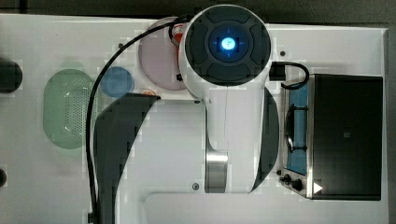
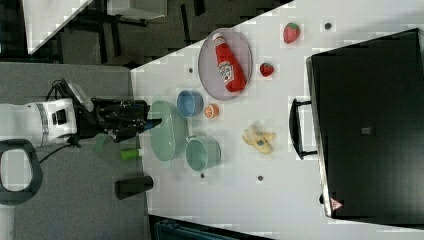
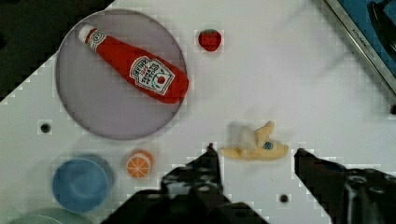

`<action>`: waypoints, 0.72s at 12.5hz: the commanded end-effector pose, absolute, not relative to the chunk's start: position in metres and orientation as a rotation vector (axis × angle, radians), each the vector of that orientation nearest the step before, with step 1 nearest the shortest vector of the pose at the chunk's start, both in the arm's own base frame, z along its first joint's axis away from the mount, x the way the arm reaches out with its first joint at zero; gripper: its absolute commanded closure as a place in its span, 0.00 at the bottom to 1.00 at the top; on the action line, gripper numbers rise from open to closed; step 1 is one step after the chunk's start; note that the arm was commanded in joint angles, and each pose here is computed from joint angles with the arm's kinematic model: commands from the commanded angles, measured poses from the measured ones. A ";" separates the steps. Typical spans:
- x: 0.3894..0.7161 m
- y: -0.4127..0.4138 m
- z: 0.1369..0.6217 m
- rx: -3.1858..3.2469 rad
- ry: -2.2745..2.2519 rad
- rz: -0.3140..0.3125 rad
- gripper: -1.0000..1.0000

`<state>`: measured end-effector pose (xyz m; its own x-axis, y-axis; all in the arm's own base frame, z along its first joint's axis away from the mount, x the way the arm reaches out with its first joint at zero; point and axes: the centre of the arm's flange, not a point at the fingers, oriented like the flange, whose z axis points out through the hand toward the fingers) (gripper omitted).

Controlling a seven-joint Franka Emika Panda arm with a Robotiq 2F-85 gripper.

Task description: Pick Banana and place it in mug.

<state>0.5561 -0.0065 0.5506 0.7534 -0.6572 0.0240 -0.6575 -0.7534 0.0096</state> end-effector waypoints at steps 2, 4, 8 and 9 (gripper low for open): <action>0.455 -0.031 0.596 2.875 -1.235 -0.013 0.10; 0.456 -0.029 0.570 2.878 -1.194 -0.068 0.00; 0.471 -0.028 0.480 2.998 -0.837 -0.111 0.00; 0.474 -0.028 0.457 3.031 -0.724 -0.105 0.00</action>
